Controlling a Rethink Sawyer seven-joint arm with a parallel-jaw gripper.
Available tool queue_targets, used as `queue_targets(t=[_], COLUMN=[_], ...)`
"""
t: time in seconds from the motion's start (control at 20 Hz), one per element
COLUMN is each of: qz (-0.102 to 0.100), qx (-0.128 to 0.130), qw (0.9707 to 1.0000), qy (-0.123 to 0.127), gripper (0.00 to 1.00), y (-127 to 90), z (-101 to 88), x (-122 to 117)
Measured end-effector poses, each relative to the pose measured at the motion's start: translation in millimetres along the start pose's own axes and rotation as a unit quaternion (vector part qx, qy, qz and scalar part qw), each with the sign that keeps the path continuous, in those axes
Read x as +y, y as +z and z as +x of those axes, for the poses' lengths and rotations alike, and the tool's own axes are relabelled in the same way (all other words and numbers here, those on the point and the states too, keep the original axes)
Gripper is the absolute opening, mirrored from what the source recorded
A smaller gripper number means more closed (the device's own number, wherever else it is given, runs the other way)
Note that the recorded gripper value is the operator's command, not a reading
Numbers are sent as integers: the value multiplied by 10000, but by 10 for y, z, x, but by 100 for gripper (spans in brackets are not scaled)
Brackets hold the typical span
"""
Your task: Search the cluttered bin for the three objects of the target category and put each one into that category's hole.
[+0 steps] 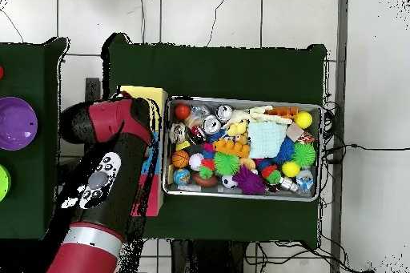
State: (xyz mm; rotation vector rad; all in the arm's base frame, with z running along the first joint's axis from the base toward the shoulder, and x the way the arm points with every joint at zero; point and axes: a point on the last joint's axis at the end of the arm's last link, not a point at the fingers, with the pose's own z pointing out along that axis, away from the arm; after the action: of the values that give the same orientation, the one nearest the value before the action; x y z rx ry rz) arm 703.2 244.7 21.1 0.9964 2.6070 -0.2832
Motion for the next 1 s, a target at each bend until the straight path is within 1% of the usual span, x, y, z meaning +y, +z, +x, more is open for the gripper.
queue_targets(t=[0.4, 0.6, 0.75, 1.0], qz=[-2, -13, -51, -88], qx=[3, 3, -7, 1], qw=[10000, 10000, 9999, 9997], qy=[19, 80, 157, 242], gripper=[0, 0, 0, 0], y=[-34, -142, -294, -500], z=[-9, -57, -131, -189], x=[-15, -54, -84, -128])
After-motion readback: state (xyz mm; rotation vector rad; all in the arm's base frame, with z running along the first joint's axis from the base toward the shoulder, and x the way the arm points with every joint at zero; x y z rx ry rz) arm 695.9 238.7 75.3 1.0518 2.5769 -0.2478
